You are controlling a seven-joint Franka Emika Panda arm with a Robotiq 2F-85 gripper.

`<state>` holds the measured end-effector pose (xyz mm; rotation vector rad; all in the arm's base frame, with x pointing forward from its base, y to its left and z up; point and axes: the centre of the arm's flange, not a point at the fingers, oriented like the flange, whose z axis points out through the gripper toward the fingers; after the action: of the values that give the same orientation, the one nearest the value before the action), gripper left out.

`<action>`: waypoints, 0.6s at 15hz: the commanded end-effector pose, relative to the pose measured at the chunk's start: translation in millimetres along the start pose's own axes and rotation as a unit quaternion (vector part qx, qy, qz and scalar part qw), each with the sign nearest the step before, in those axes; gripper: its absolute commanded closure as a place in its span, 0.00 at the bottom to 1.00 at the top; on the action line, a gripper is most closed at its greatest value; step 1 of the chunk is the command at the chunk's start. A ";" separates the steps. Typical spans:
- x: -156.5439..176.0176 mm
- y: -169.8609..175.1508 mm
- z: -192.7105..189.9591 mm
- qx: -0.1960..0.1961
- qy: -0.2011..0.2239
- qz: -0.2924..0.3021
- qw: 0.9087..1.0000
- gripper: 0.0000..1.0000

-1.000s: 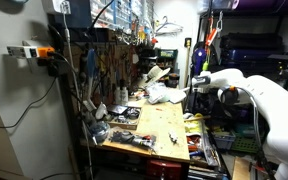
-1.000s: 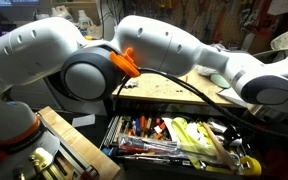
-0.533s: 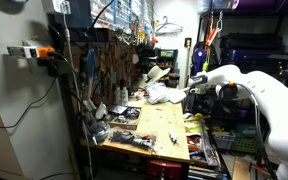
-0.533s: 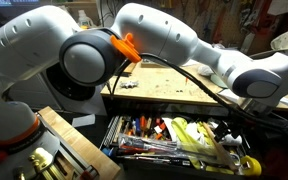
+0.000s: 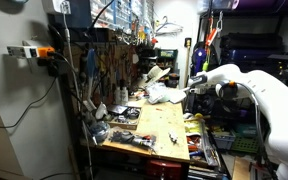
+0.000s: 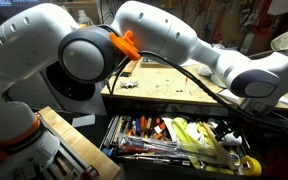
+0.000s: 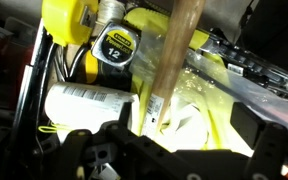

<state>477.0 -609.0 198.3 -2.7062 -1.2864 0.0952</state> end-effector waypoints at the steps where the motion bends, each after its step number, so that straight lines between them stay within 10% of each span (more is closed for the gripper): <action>1: -0.7 -31.8 17.3 -0.027 0.016 0.046 0.998 0.00; 9: 5.8 -80.1 28.5 -0.080 0.086 0.083 0.990 0.00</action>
<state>452.0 -598.8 168.3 -2.8506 -1.0858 -0.1181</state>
